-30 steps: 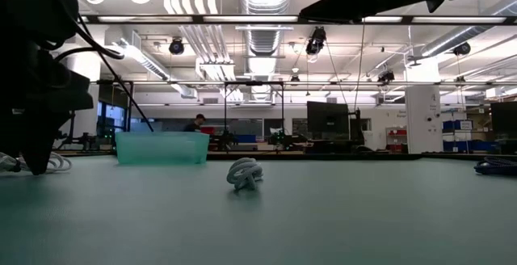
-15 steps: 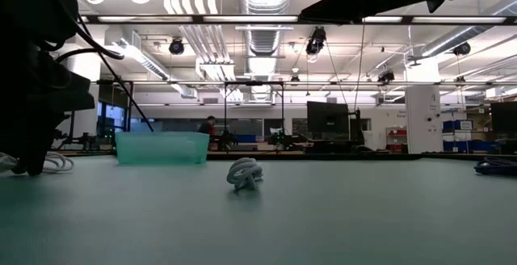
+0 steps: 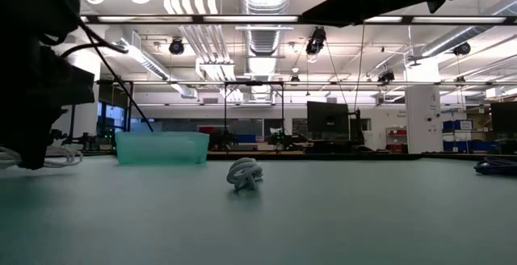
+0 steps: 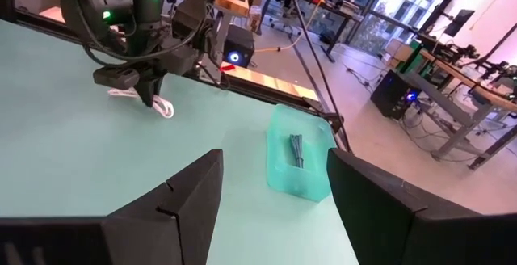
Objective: Pick and place USB-C Cables
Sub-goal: Put the left white USB cable into the blue bin
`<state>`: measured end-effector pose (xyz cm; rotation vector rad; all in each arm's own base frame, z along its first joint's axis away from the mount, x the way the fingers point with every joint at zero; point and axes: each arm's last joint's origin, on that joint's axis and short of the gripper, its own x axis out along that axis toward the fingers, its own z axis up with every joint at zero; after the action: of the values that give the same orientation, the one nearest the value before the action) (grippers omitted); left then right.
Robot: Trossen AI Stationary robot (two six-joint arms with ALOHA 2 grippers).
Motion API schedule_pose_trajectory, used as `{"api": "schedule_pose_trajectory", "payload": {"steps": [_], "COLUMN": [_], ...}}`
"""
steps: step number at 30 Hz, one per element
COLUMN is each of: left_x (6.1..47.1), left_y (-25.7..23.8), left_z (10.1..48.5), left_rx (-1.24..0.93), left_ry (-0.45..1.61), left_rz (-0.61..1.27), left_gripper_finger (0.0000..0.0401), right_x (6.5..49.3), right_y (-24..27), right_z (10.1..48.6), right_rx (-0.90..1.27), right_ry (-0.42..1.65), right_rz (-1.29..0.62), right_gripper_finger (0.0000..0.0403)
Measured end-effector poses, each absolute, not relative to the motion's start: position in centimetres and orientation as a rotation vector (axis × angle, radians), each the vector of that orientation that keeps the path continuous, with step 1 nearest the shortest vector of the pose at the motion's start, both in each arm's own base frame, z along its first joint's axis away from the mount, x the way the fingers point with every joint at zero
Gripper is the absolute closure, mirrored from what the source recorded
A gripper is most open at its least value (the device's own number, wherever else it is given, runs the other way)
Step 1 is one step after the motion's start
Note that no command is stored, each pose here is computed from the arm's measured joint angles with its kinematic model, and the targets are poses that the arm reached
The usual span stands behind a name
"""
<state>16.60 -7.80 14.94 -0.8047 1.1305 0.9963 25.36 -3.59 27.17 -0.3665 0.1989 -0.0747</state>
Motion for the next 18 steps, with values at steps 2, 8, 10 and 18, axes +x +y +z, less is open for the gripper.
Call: {"api": "schedule_pose_trajectory", "payload": {"steps": [2, 8, 10, 18], "left_x": [17.0, 18.6, 19.1, 20.9], "left_y": [-7.9, -7.9, -7.9, -7.2], "left_z": [15.5, 18.7, 20.2, 25.3], "left_rx": [-0.766, -0.584, -0.501, -0.209], "left_ry": [1.107, 0.969, 0.925, 0.604], "left_rz": [0.957, 0.788, 0.718, 0.452], "left_gripper_finger": [0.0385, 0.0385, 0.0385, 0.0384], "right_x": [25.3, 25.1, 25.0, 24.8], "right_y": [-3.5, -3.5, -3.4, -3.4], "right_z": [27.1, 26.1, 25.8, 24.9], "right_rx": [-0.352, -0.253, -0.218, -0.116], "right_ry": [0.197, 0.218, 0.218, 0.219], "right_rz": [-0.062, -0.054, -0.057, -0.066], "right_gripper_finger": [0.0188, 0.0188, 0.0188, 0.0188]}}
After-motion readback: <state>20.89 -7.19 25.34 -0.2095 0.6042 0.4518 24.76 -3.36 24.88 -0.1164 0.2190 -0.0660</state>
